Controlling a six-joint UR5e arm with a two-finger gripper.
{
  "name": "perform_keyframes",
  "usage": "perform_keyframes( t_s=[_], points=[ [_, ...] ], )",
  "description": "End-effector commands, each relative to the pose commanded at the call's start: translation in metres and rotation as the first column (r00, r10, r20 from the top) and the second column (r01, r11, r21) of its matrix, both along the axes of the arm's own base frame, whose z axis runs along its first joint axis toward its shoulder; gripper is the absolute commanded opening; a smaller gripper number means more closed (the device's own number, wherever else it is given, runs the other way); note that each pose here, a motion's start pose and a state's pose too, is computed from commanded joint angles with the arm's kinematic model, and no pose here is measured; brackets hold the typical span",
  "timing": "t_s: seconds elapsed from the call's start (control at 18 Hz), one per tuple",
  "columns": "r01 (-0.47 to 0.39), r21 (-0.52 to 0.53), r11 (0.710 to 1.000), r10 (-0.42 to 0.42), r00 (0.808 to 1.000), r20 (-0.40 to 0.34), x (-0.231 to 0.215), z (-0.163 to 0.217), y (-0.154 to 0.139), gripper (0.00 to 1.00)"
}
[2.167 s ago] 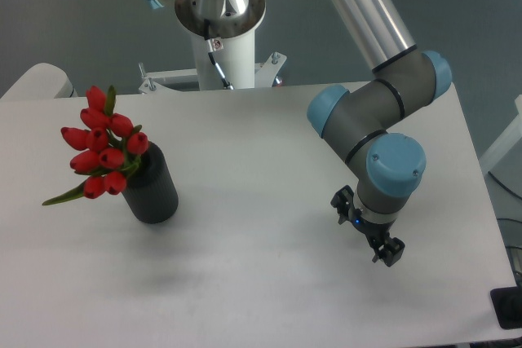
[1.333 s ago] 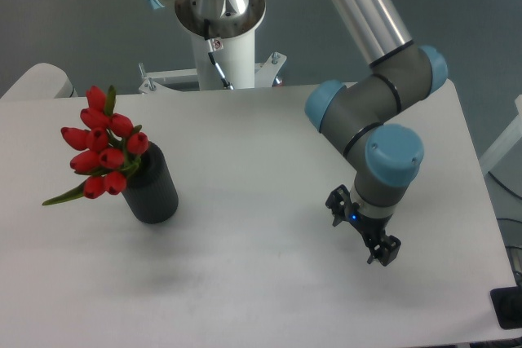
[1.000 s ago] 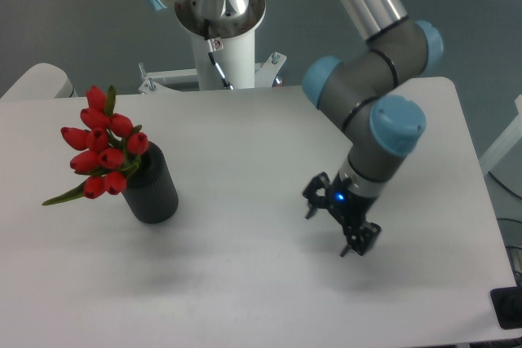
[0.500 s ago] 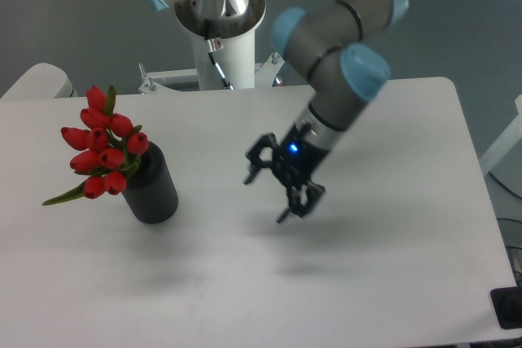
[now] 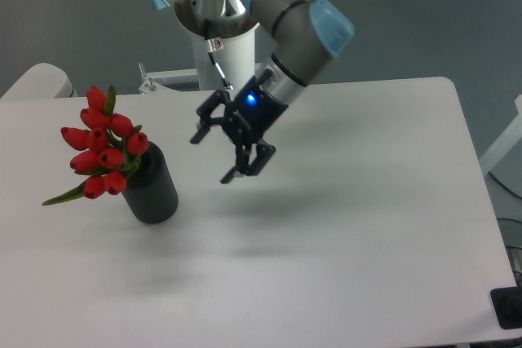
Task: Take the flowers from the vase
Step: 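Move the open gripper toward the red tulip stems above the black vase, then close the gripper around the tulip stems just above the vase rim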
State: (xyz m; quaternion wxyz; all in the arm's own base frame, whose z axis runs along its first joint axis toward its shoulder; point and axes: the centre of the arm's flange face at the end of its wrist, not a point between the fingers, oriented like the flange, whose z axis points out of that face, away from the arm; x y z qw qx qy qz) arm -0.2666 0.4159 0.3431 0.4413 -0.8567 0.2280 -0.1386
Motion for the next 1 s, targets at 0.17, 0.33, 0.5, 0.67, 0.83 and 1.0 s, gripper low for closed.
perform_keyframes(
  t_s=[0.17,0.33,0.5,0.67,0.83,1.0],
  points=[
    [0.005,-0.014,1.0,-0.005,1.0,0.03,0.015,0.003,0.007,1.0],
    [0.029,-0.036,0.999,-0.027,0.998,0.056,0.034,0.0,0.02,1.0],
    [0.053,-0.041,0.998,-0.051,0.996,0.067,0.039,-0.009,0.028,1.0],
    [0.06,-0.035,0.998,-0.057,0.995,0.083,0.041,-0.01,0.033,1.0],
    [0.097,-0.012,0.995,-0.094,0.985,0.146,0.05,-0.024,0.052,1.0],
    [0.126,0.003,0.992,-0.125,0.979,0.162,0.059,-0.032,0.065,1.0]
  ],
)
